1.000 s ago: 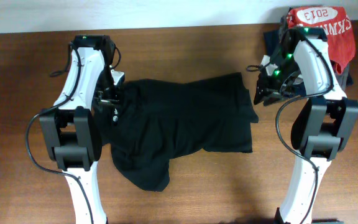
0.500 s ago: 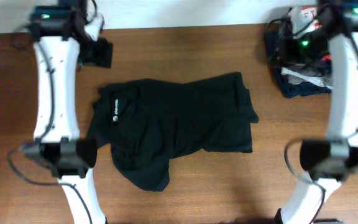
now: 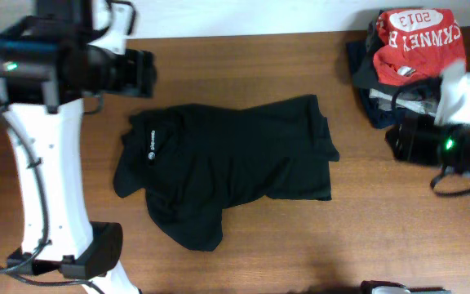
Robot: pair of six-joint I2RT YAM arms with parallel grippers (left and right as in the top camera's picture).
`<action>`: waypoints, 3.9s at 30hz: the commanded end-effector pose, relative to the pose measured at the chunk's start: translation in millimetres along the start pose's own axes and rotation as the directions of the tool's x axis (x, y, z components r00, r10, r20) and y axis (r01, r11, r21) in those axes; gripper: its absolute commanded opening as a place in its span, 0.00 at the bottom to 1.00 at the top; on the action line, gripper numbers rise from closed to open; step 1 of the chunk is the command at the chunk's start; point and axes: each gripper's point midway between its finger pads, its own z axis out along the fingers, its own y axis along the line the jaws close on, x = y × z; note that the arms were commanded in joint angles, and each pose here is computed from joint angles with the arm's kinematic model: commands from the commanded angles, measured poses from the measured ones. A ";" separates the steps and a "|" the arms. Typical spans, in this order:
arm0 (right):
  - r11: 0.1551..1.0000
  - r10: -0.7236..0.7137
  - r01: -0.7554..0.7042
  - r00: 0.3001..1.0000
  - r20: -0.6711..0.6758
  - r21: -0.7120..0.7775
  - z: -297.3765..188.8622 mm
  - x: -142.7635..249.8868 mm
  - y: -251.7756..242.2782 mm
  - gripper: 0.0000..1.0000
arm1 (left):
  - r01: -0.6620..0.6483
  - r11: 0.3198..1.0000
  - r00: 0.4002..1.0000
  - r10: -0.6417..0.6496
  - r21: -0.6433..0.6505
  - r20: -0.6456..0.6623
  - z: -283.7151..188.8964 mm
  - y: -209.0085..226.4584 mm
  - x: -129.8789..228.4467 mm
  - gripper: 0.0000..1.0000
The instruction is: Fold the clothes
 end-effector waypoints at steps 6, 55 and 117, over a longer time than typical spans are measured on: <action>0.991 0.126 -0.107 0.951 -0.284 0.083 85.1 64.1 -32.1 0.50 | -0.021 0.997 0.950 0.043 0.075 -0.308 56.1 -39.8 68.0 0.76; 0.988 0.144 -0.153 0.890 -0.433 0.014 220.5 109.4 -50.0 0.50 | -0.144 0.982 0.821 0.189 0.125 -0.538 190.0 -118.5 355.5 0.61; 0.990 0.027 0.055 0.823 -0.567 0.128 306.7 178.4 -55.1 0.49 | -0.136 0.951 0.857 -0.028 -0.277 -0.515 125.0 -33.1 234.0 0.01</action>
